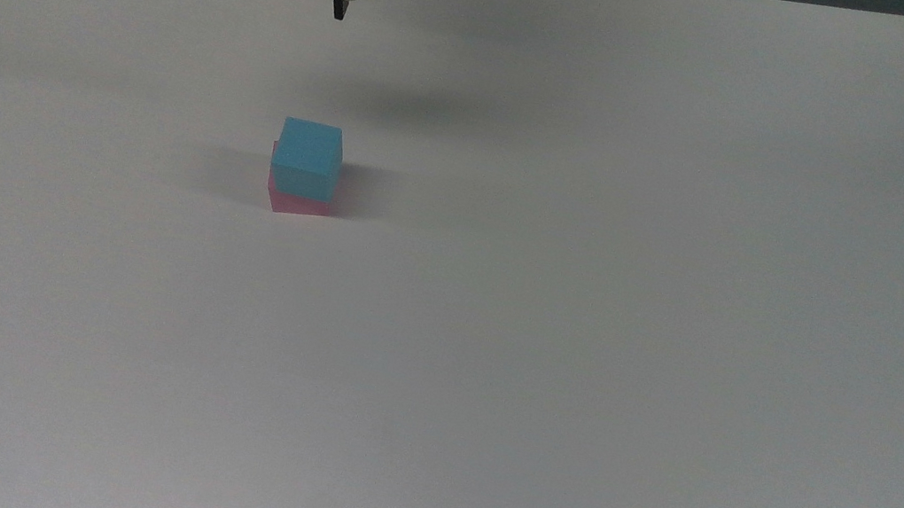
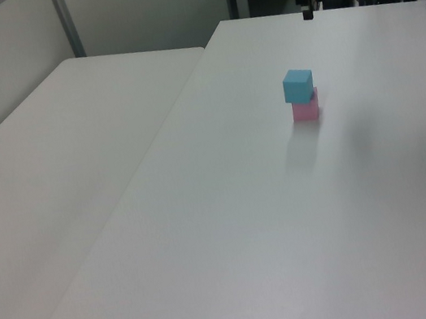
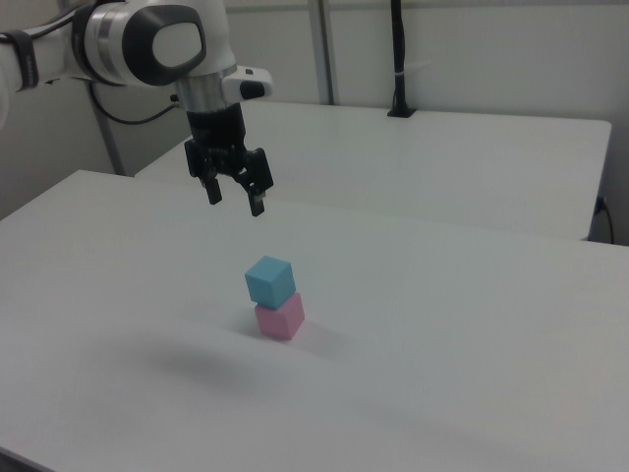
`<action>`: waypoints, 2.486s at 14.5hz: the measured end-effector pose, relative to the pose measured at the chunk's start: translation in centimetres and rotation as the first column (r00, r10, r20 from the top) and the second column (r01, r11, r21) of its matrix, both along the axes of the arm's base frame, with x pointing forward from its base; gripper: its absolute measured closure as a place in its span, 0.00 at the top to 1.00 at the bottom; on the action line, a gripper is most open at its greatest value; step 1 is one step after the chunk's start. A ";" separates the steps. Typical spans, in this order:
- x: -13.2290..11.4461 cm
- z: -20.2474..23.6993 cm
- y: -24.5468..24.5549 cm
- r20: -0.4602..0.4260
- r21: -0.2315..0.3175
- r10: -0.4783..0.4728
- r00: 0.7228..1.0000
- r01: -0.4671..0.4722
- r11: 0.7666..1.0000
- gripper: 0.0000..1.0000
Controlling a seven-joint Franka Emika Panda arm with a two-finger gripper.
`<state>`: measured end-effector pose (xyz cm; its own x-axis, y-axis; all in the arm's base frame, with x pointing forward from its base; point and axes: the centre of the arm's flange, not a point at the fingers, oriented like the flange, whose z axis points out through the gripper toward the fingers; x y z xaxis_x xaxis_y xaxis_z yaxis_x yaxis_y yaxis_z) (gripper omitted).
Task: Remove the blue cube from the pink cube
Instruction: 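Lower the open gripper over the light-blue cube on the pink cube, then close the gripper on the light-blue cube and lift it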
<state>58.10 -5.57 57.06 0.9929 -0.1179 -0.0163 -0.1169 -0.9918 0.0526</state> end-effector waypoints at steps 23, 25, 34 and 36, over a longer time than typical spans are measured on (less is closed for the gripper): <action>4.9 -7.7 1.2 0.030 0.001 0.014 0.999 -0.014 1.000 1.00; 5.5 -11.2 1.3 -0.011 -0.004 0.015 1.000 -0.015 1.000 1.00; 6.5 -19.7 2.0 -0.067 -0.063 0.059 0.996 -0.064 0.996 0.61; 6.5 -18.5 2.8 -0.048 -0.062 0.071 0.996 -0.074 0.995 0.61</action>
<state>64.61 -2.75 38.52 0.9973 -0.0474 -0.0567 -0.0404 -0.9920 0.1197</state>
